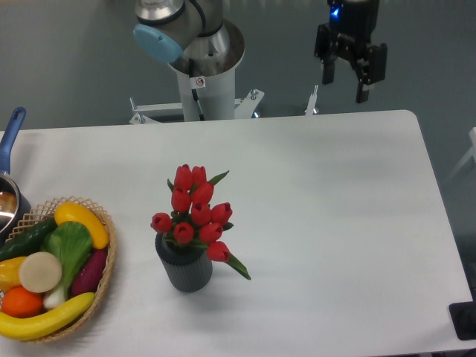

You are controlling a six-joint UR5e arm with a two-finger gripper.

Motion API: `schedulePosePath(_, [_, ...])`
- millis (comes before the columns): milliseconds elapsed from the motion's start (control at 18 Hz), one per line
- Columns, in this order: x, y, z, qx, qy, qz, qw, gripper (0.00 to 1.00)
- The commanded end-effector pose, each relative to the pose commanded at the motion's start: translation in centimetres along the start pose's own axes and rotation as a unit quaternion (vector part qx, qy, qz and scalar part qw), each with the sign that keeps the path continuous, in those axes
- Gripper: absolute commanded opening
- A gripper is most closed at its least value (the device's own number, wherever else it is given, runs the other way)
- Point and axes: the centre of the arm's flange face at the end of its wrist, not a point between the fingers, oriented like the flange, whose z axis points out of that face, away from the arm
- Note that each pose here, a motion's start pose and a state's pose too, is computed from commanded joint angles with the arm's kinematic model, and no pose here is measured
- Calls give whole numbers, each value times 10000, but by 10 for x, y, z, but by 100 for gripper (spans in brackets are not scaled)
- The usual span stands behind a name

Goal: Pick up the flowers from the vase
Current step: 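Move the open gripper from its raised start pose toward the tulips, then lower the open gripper onto the red tulip stems above the vase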

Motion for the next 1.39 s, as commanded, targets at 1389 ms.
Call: schedulePosePath(1389, [50, -99, 138, 3040, 1212, -1208, 9372, 100])
